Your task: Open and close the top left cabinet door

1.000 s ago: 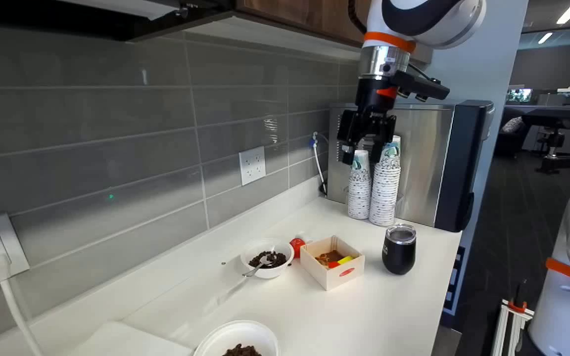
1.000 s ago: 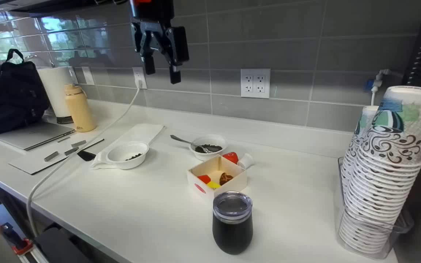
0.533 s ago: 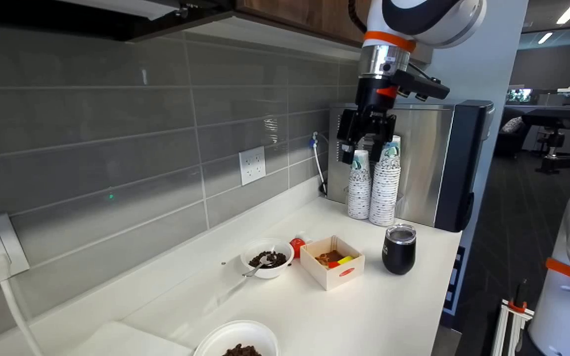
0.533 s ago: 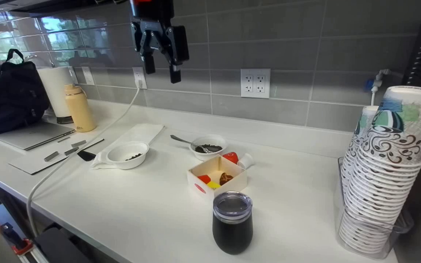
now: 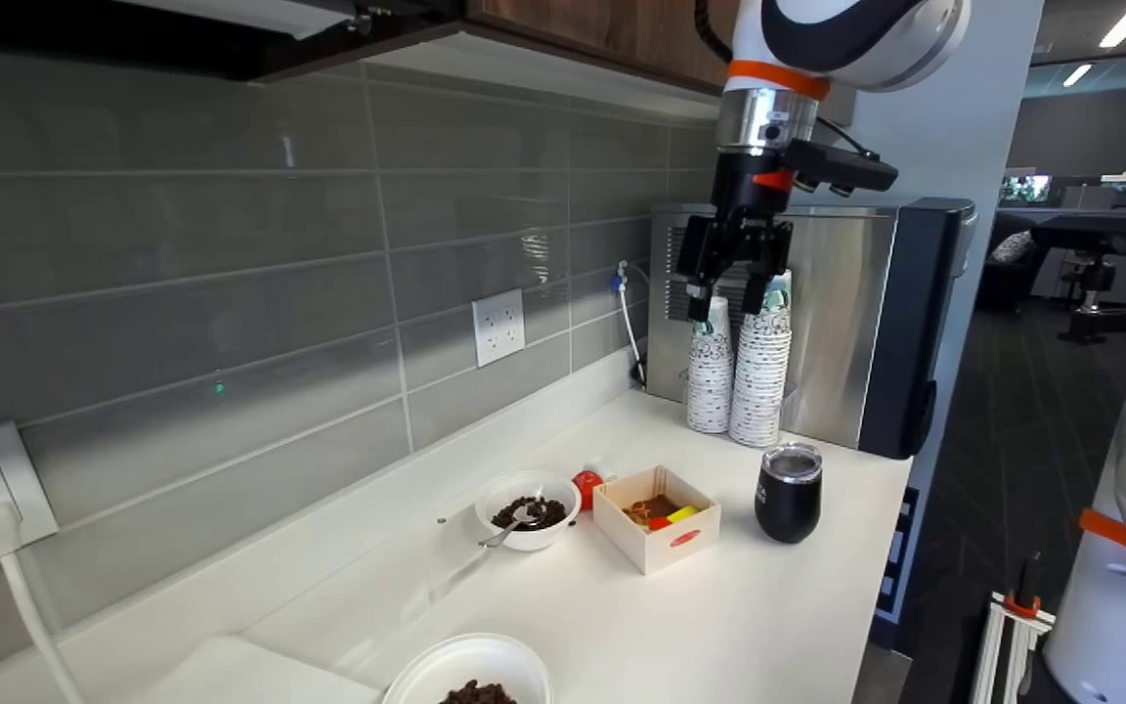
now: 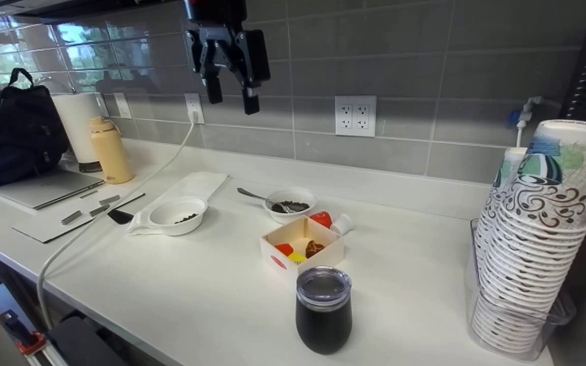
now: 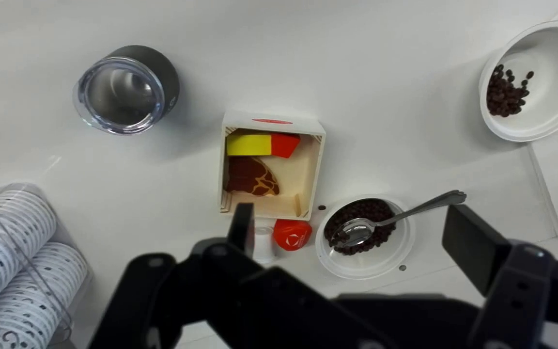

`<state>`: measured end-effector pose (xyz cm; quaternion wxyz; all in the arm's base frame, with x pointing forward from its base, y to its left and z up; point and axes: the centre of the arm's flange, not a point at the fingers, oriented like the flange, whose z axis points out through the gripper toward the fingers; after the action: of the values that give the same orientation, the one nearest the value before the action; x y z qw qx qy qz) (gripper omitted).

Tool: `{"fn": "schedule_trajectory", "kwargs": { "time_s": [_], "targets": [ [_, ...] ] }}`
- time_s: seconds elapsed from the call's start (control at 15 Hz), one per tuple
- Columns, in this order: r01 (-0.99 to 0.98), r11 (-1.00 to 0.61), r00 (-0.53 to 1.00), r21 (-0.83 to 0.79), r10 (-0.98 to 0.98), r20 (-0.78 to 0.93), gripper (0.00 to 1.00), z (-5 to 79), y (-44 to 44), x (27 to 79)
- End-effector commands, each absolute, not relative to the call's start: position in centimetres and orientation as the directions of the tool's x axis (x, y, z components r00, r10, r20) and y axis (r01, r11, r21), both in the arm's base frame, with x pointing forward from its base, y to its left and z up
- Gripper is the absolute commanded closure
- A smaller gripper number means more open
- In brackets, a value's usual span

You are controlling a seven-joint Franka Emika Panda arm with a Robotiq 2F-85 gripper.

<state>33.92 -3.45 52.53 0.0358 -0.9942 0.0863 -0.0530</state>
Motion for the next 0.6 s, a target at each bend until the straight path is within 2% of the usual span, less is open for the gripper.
{"fn": "schedule_trajectory", "kwargs": {
  "time_s": [0.0,0.53],
  "targets": [
    [-0.223,-0.975,0.965,-0.013,-0.223,0.142,0.00,55.2,-5.8,29.7],
    [-0.404,-0.912,0.815,0.076,-0.321,0.482,0.00,66.9,-10.4,22.5]
  ]
}}
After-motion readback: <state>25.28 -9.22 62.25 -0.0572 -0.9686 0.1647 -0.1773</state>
